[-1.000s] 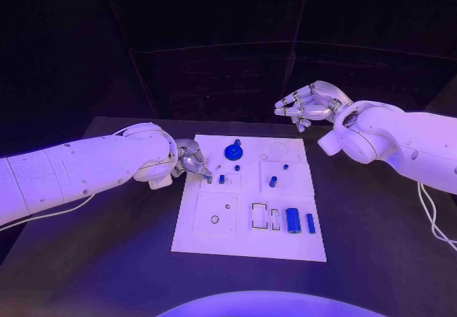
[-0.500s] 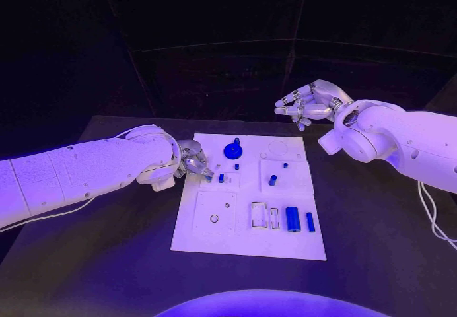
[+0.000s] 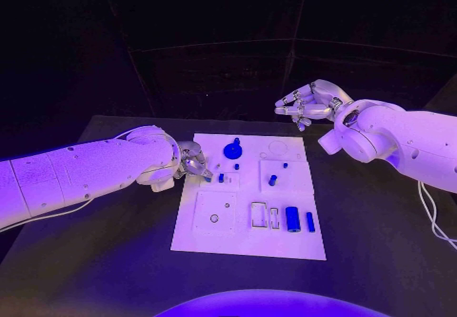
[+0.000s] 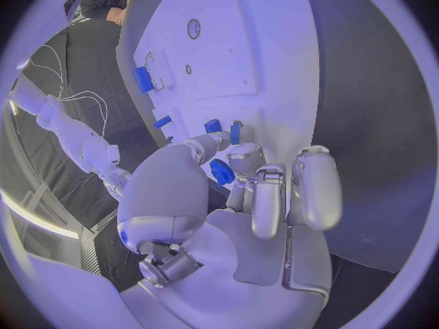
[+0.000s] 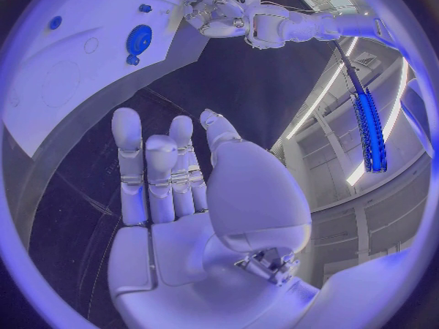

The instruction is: Assemble the parts on the task board

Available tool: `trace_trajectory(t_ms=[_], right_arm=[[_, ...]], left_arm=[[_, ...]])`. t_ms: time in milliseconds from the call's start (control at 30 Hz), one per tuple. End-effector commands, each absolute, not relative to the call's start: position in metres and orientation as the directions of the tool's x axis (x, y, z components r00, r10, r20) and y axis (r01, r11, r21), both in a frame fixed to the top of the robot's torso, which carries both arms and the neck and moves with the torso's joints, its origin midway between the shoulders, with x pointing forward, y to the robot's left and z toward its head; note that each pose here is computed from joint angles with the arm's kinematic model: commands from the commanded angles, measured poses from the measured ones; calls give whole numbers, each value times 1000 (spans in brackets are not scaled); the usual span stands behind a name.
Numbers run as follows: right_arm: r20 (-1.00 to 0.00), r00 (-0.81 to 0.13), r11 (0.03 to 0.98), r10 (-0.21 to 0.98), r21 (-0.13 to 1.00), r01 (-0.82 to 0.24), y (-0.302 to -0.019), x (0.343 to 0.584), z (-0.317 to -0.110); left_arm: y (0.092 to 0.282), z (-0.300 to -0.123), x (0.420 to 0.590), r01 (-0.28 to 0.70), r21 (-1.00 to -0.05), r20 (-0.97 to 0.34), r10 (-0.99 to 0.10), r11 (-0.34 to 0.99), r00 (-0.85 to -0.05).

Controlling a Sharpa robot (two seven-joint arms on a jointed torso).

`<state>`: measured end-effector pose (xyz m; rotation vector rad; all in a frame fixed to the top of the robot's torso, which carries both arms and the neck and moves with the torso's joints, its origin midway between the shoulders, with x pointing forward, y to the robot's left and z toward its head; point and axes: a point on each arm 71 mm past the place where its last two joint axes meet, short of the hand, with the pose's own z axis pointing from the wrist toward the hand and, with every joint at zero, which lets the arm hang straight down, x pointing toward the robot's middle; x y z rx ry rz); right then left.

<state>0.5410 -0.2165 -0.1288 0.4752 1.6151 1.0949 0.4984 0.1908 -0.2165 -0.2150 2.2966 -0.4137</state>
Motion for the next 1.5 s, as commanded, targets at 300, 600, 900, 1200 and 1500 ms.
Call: trace_trajectory(t_ms=[300, 600, 900, 1200, 1500], right_arm=[[-545, -349, 495, 762, 838, -230, -216, 541, -128], [-546, -347, 495, 763, 838, -230, -216, 541, -128], [-546, -346, 495, 763, 838, -230, -216, 541, -127], [-546, -345, 494, 764, 838, -231, -216, 541, -127], [-545, -347, 494, 763, 838, -231, -216, 540, -127]], left_arm=[[190, -218, 496, -17, -338, -670, -254, 941, -697], [189, -219, 497, -15, -339, -670, -253, 941, -698], [187, -220, 498, -13, -326, -663, -239, 945, -709], [186, -220, 500, -18, -319, -664, -237, 948, -709], [186, -220, 503, -30, -323, -675, -253, 946, -693]])
